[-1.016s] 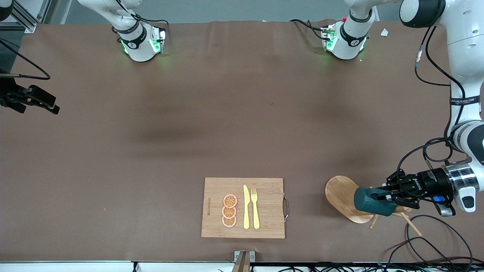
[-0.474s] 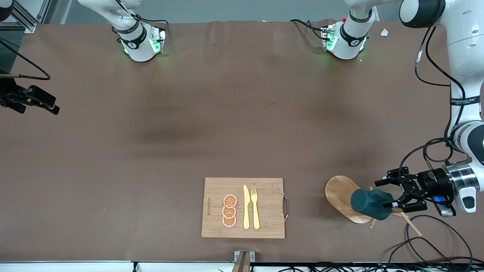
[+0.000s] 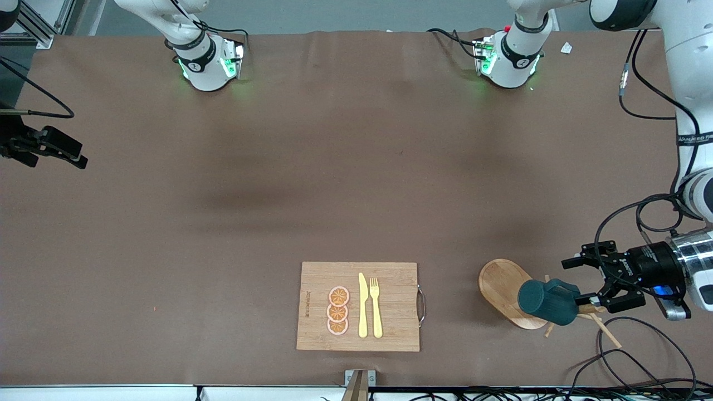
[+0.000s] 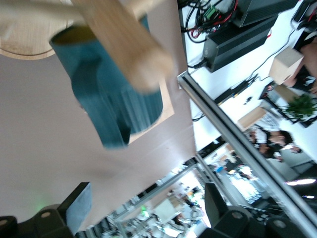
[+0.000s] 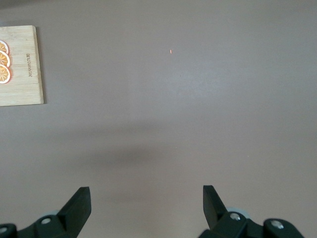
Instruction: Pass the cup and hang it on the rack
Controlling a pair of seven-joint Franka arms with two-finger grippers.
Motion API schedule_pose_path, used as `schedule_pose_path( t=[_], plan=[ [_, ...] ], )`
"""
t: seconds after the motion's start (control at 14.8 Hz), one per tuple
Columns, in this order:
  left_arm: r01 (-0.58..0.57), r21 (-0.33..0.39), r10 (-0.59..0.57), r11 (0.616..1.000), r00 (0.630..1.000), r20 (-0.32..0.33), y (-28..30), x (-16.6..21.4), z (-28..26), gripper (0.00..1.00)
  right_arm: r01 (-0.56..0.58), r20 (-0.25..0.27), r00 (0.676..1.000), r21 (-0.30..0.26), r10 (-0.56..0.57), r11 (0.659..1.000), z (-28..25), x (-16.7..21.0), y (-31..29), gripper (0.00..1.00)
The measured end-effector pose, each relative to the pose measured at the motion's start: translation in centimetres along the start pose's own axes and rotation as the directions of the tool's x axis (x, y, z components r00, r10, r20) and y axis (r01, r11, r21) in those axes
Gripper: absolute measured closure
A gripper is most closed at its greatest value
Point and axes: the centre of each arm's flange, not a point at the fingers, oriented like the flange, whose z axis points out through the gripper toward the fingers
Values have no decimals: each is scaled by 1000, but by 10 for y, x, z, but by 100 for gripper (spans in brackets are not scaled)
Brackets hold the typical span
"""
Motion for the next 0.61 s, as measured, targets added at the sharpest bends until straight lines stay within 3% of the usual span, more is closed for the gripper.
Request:
schedule_pose_path(
  t=[0.2, 0.34, 0.47, 0.61],
  plan=[
    [-123, 145, 136, 982, 987, -82, 24, -55, 10, 0, 0, 0, 1000, 0, 0, 1000, 0, 0, 0, 0],
    [-206, 254, 245, 945, 960, -133, 39, -99, 15, 0, -1, 0, 1000, 0, 1, 1000, 0, 0, 0, 0],
    [-271, 389, 356, 881, 920, -165, 45, -135, 21, 0, -1, -1, 1000, 0, 1, 1000, 0, 0, 0, 0],
    [-340, 545, 500, 766, 848, -174, 47, -163, 24, 0, -2, -1, 1000, 0, 2, 1000, 0, 0, 1, 0]
  ],
)
